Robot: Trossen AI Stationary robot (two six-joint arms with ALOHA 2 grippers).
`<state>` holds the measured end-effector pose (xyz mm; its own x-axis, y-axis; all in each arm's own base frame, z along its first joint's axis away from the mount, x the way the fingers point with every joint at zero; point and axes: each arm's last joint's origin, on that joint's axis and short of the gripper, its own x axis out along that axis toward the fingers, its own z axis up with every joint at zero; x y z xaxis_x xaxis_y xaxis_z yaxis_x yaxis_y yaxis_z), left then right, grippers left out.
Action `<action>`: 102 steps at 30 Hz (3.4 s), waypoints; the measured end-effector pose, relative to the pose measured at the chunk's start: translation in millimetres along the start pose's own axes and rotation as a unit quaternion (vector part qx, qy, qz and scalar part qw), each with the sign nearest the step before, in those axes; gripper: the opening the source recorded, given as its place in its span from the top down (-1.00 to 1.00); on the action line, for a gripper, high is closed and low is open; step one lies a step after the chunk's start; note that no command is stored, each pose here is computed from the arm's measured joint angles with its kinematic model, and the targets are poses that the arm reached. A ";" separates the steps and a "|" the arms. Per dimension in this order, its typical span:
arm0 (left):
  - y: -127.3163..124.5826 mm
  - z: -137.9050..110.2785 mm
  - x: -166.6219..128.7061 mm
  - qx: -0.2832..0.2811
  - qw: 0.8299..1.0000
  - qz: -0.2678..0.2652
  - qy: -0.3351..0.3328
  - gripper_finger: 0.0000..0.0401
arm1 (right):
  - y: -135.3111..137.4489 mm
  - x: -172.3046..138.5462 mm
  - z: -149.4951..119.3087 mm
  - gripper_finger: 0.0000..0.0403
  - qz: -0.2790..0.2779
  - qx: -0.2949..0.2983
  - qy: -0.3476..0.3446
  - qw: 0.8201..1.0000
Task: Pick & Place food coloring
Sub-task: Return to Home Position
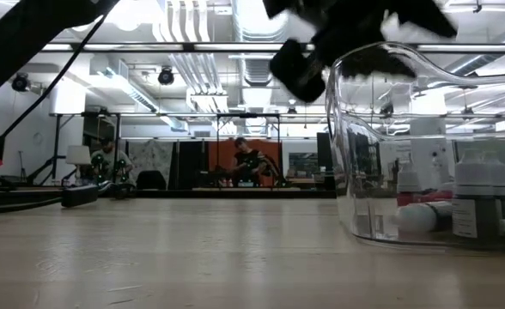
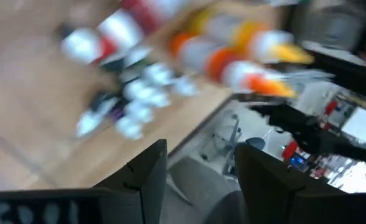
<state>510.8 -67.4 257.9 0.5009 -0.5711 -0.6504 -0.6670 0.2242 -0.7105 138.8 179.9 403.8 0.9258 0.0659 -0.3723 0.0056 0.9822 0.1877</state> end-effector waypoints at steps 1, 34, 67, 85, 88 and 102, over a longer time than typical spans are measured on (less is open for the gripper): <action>-6.8 -1.9 -6.1 0.023 1.000 -0.010 -0.012 0.20 | -0.3 0.0 0.2 0.32 -0.004 -0.001 -0.003 1.000; 31.8 -184.5 -273.6 0.595 0.699 -0.064 -0.392 0.20 | -17.0 -24.0 24.2 0.33 0.048 0.031 -0.061 0.996; 266.7 -197.5 -261.8 0.564 0.640 -0.135 -0.505 0.20 | -80.6 67.8 -54.6 0.34 0.135 0.029 -0.293 0.946; 307.6 -193.5 -249.6 0.546 0.634 -0.136 -0.531 0.20 | -124.3 53.1 -115.3 0.38 0.111 0.037 -0.323 0.939; 311.6 -192.2 -247.9 0.539 0.633 -0.132 -0.540 0.20 | -131.0 49.0 -124.8 0.39 0.109 0.045 -0.325 0.938; 327.8 -181.0 -224.2 0.527 0.650 -0.122 -0.533 0.20 | -154.1 37.2 -157.3 0.41 0.083 0.065 -0.339 0.935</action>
<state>80.0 -8.8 219.4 0.9935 0.0552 0.0996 -0.0286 0.9678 -0.2502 112.9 58.7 218.0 0.9443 0.0459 0.3260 -0.1548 0.9358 0.3167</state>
